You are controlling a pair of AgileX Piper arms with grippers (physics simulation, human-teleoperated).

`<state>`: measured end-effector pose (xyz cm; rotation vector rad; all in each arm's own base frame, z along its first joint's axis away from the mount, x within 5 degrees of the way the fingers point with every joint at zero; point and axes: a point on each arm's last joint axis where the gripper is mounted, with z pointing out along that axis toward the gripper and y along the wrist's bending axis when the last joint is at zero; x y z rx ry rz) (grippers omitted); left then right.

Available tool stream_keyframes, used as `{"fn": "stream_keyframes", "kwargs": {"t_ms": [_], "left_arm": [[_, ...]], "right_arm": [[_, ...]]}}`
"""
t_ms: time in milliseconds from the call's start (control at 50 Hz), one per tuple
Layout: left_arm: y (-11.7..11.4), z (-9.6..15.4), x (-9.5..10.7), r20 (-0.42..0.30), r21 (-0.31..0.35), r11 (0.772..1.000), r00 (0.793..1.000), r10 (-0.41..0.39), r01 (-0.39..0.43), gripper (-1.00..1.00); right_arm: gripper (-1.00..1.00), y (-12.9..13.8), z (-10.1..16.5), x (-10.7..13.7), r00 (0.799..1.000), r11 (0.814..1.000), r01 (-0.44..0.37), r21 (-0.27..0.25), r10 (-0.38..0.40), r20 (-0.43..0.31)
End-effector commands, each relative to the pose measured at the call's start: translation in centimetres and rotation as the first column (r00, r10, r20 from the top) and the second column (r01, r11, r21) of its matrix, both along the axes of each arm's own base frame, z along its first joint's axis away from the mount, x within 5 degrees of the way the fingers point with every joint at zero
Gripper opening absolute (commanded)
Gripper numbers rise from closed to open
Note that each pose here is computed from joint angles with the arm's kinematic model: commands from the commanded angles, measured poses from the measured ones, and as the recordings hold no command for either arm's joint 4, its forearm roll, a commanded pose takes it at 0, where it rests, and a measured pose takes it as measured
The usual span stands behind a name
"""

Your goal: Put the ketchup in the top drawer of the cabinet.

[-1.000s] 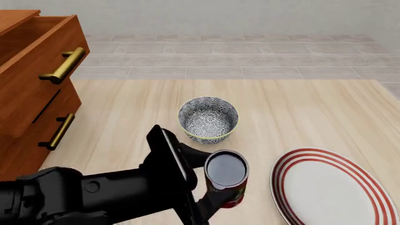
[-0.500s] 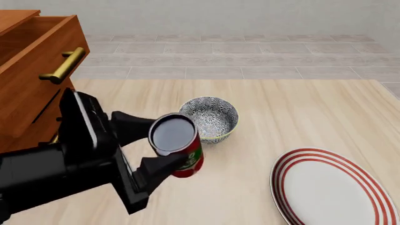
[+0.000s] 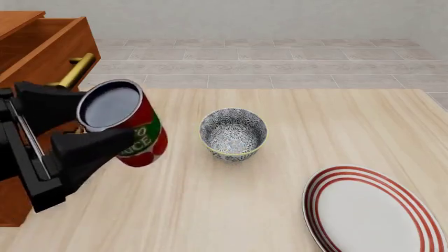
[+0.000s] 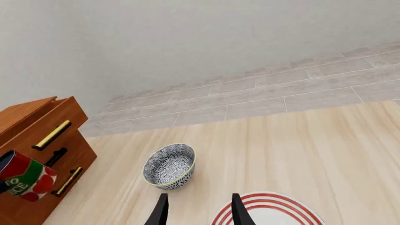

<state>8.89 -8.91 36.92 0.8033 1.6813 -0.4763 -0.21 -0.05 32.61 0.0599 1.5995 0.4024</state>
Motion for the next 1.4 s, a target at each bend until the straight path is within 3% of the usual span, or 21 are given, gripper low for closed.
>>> {"fn": "stream_keyframes", "kwargs": {"t_ms": [20, 80, 260, 280, 500, 540, 660, 740, 780, 880, 960, 1180, 1220, 1400], "left_arm": [[2.5, 2.8, -1.2, -0.043, 0.004, 0.994, 0.994, 0.105, -0.105, -1.00], [3.1, 3.9, -1.5, -0.071, -0.018, 0.990, 0.988, 0.137, -0.139, -1.00], [5.2, 8.0, -3.4, -0.005, -0.037, 0.980, 0.981, 0.196, -0.196, -1.00], [5.2, 7.8, -3.0, -0.034, -0.022, 0.973, 0.973, 0.228, -0.229, -1.00], [6.6, 11.7, -3.7, -0.044, -0.032, 0.929, 0.929, 0.366, -0.368, -1.00], [6.7, 13.0, -4.0, -0.019, -0.015, 0.934, 0.934, 0.358, -0.358, -1.00], [7.0, 14.7, -3.4, -0.001, 0.016, 0.897, 0.898, 0.441, -0.441, -1.00], [7.0, 14.5, -2.8, -0.011, 0.023, 0.887, 0.887, 0.461, -0.461, -1.00], [6.9, 13.6, -1.9, -0.035, 0.056, 0.878, 0.878, 0.477, -0.475, -1.00], [6.9, 13.9, -1.4, -0.075, 0.034, 0.858, 0.855, 0.514, -0.513, -1.00], [7.3, 14.6, -0.9, -0.069, 0.029, 0.829, 0.826, 0.559, -0.559, -1.00], [7.9, 16.2, -1.0, -0.025, 0.057, 0.796, 0.797, 0.604, -0.602, -1.00], [8.1, 16.4, -0.9, -0.015, 0.060, 0.781, 0.782, 0.624, -0.622, -1.00], [8.6, 15.3, -0.3, -0.018, 0.089, 0.743, 0.745, 0.667, -0.663, -1.00]], "right_arm": [[1.00, 0.0, 0.0, 0.0, 1.000, 1.000, 0.000, 0.000, 0.000, 0.000], [1.00, 0.0, 0.0, 0.0, 1.000, 1.000, 0.000, 0.000, 0.000, 0.000], [1.00, 0.0, 0.0, 0.0, 1.000, 1.000, 0.000, 0.000, 0.000, 0.000], [1.00, 0.0, 0.0, 0.0, 1.000, 1.000, 0.000, 0.000, 0.000, 0.000], [1.00, 0.0, 0.0, 0.0, 1.000, 1.000, 0.000, 0.000, 0.000, 0.000], [1.00, 0.0, 0.0, 0.0, 1.000, 1.000, 0.000, 0.000, 0.000, 0.000], [1.00, 0.0, 0.0, 0.0, 1.000, 1.000, 0.000, 0.000, 0.000, 0.000], [1.00, 0.0, 0.0, 0.0, 1.000, 1.000, 0.000, 0.000, 0.000, 0.000], [1.00, 0.0, 0.0, 0.0, 1.000, 1.000, 0.000, 0.000, 0.000, 0.000], [1.00, 0.0, 0.0, 0.0, 1.000, 1.000, 0.000, 0.000, 0.000, 0.000], [1.00, 0.0, 0.0, 0.0, 1.000, 1.000, 0.000, 0.000, 0.000, 0.000], [1.00, 0.0, 0.0, 0.0, 1.000, 1.000, 0.000, 0.000, 0.000, 0.000], [1.00, 0.0, 0.0, 0.0, 1.000, 1.000, 0.000, 0.000, 0.000, 0.000], [1.00, 0.0, 0.0, 0.0, 1.000, 1.000, 0.000, 0.000, 0.000, 0.000]]}}
